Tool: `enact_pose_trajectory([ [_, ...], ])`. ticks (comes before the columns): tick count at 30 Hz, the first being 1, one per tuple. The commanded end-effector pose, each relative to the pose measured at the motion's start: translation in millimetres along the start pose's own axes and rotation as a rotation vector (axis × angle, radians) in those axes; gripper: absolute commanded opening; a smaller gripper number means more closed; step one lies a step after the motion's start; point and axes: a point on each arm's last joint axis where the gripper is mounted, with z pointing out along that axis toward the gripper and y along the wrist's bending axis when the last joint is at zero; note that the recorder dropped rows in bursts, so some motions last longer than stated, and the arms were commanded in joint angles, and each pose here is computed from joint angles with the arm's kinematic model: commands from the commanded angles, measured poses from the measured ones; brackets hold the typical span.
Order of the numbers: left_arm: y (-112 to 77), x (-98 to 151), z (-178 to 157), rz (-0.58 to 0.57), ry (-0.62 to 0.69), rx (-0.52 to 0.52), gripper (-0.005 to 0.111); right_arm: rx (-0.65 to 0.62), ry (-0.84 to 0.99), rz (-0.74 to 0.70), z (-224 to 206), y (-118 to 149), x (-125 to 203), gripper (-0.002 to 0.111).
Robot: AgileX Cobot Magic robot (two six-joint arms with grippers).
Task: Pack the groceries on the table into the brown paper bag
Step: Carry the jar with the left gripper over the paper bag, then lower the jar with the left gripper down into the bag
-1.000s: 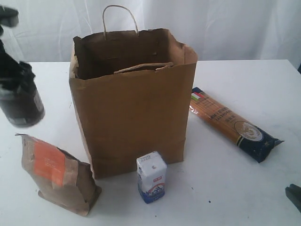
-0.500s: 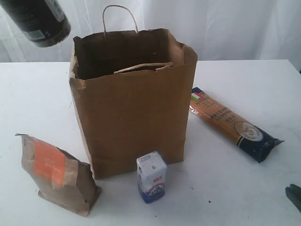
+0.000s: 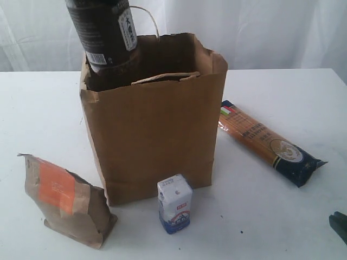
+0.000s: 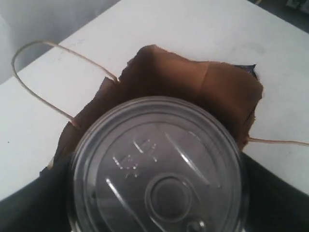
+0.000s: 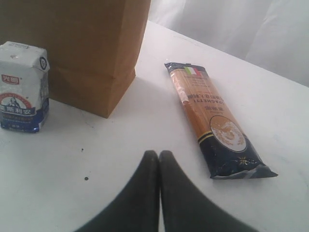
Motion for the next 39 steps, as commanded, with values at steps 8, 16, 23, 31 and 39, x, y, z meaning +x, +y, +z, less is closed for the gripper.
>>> enact_pose_trajectory([
  [8, 5.6, 1, 89, 0.075, 0.103, 0.064, 0.0, 0.01, -0.015, 0.008, 0, 0, 0, 0.0],
  [16, 13.7, 18, 127, 0.056, 0.265, 0.064, 0.0, 0.01, -0.015, 0.008, 0, 0, 0, 0.0],
  [23, 14.3, 31, 136, 0.04, 0.29, 0.064, 0.0, 0.01, -0.015, 0.008, 0, 0, 0, 0.0],
  [31, 4.9, 22, 108, 0.047, 0.184, 0.042, 0.0, 0.01, -0.015, 0.008, 0, 0, 0, 0.0],
  [39, -32.9, -2, 120, 0.157, -0.006, 0.035, 0.0, 0.01, -0.015, 0.008, 0, 0, 0, 0.0],
])
